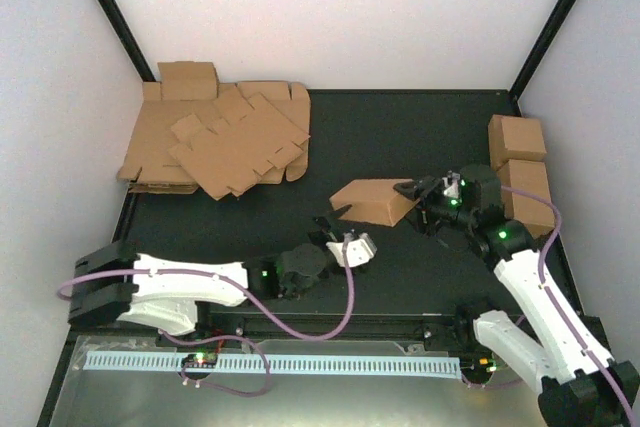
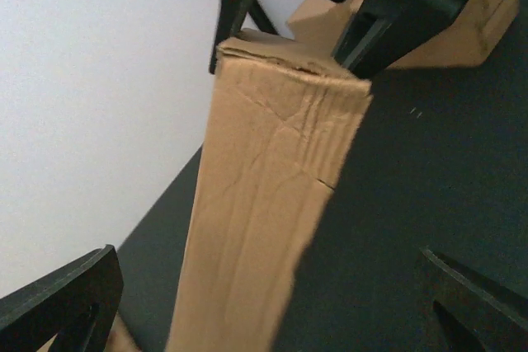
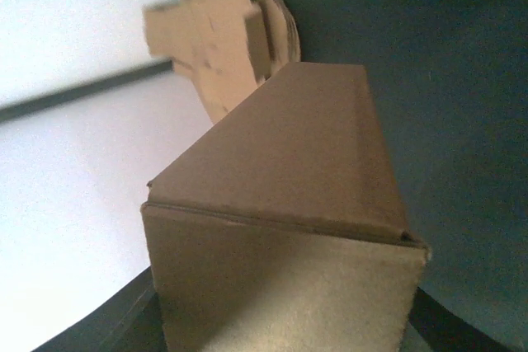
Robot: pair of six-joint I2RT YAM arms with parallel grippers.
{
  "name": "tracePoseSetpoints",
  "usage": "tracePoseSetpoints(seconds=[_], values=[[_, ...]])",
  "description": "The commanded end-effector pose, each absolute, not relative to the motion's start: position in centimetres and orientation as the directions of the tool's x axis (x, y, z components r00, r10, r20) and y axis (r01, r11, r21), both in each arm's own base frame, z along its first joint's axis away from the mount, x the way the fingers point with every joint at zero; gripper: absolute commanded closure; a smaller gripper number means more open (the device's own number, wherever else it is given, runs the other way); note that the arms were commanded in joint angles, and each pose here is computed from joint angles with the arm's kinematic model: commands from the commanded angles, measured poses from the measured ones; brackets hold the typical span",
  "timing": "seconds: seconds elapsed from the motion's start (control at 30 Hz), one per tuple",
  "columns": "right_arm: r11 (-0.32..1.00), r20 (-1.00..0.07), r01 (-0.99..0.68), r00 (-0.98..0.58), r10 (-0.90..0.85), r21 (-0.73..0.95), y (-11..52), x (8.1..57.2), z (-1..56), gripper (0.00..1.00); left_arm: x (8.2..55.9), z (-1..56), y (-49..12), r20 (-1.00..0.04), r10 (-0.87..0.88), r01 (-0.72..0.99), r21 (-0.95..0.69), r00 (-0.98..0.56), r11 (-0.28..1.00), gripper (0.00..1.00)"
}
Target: Fold the paper box
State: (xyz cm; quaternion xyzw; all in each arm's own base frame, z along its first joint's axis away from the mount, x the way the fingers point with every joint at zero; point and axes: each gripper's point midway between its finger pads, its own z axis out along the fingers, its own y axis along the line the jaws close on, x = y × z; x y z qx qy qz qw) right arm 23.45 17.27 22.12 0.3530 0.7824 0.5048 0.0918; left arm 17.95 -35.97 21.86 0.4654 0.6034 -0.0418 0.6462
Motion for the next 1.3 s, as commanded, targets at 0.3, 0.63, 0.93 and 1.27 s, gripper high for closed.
tracePoseSetpoints(seconds=[0.3,0.63,0.93,1.27], values=[[0.392,-0.408,0.281,0.000,0.913,0.876,-1.3,28.2,30.8,0.54,11.6,25.8,-34.6,-0.987,0.127,0.887,-0.031,-0.100,0.460,0.01],[0.377,-0.420,0.389,0.028,0.907,0.840,-9.9,29.4,29.5,0.55,10.9,25.4,-32.0,-0.989,0.087,0.890,-0.065,-0.116,0.452,0.01],[0.365,-0.406,0.323,0.068,0.911,0.873,-12.7,29.3,28.9,0.54,10.4,25.1,-30.5,-0.991,0.063,0.896,-0.082,-0.121,0.437,0.01],[0.341,-0.394,0.332,0.106,0.913,0.880,-14.0,28.3,24.9,0.54,10.0,24.8,-30.1,-0.992,0.065,0.906,-0.068,-0.104,0.417,0.01]])
